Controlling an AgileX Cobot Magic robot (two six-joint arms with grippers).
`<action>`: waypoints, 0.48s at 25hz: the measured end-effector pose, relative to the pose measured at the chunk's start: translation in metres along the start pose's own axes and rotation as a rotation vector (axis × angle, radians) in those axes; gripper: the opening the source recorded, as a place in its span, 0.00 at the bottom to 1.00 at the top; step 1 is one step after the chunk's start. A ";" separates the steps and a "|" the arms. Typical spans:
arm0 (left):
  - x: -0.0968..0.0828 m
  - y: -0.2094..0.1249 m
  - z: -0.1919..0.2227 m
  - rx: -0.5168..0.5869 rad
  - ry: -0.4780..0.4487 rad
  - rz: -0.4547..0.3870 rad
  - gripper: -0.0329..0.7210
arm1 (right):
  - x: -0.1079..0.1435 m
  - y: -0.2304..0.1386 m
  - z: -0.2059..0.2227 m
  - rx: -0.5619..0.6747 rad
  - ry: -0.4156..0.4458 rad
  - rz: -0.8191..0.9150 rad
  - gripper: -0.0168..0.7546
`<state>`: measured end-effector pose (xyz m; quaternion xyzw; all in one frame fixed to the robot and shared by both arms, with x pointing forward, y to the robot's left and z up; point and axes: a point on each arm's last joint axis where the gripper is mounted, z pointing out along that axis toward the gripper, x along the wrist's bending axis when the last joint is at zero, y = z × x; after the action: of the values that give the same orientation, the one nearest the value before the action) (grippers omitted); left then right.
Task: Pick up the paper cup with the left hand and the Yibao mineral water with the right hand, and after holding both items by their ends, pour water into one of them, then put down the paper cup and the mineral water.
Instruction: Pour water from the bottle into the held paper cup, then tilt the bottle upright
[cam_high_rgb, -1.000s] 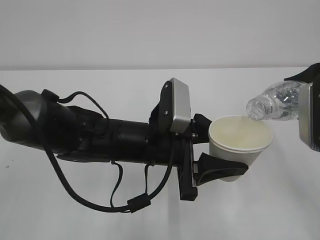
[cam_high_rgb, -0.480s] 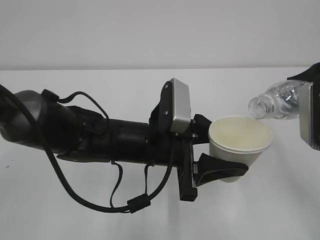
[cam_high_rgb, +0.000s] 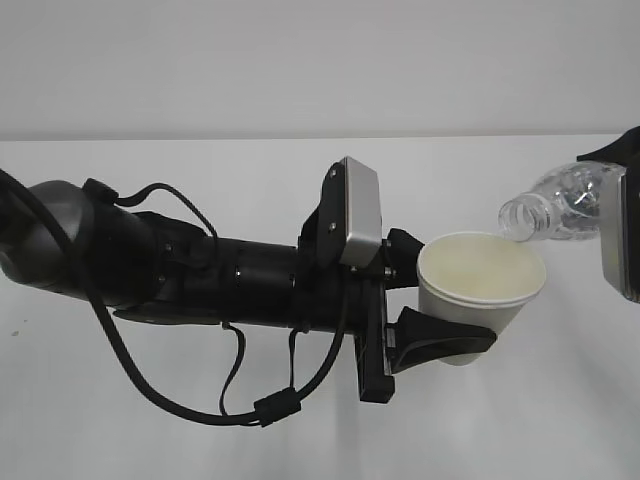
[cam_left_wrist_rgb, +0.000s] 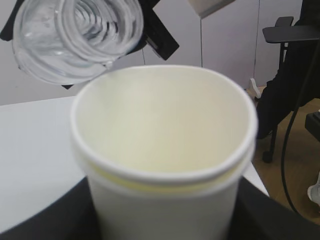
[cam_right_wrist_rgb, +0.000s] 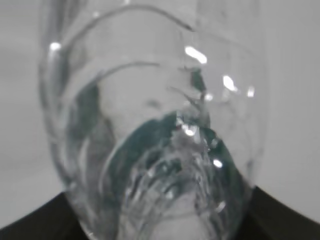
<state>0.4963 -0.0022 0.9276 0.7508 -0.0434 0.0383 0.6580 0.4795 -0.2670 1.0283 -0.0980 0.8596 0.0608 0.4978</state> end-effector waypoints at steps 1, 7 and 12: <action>0.000 0.000 0.000 0.000 0.000 0.000 0.60 | 0.000 0.000 0.000 0.002 0.000 0.000 0.58; 0.000 0.000 0.000 0.000 0.000 -0.006 0.60 | 0.000 0.000 0.000 0.003 0.001 -0.008 0.59; 0.000 0.000 0.000 0.001 -0.002 -0.006 0.60 | -0.005 -0.001 -0.002 0.014 -0.018 -0.018 0.58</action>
<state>0.4962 -0.0022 0.9276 0.7512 -0.0415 0.0357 0.6578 0.4810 -0.2680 1.0337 -0.1018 0.8546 0.0511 0.5067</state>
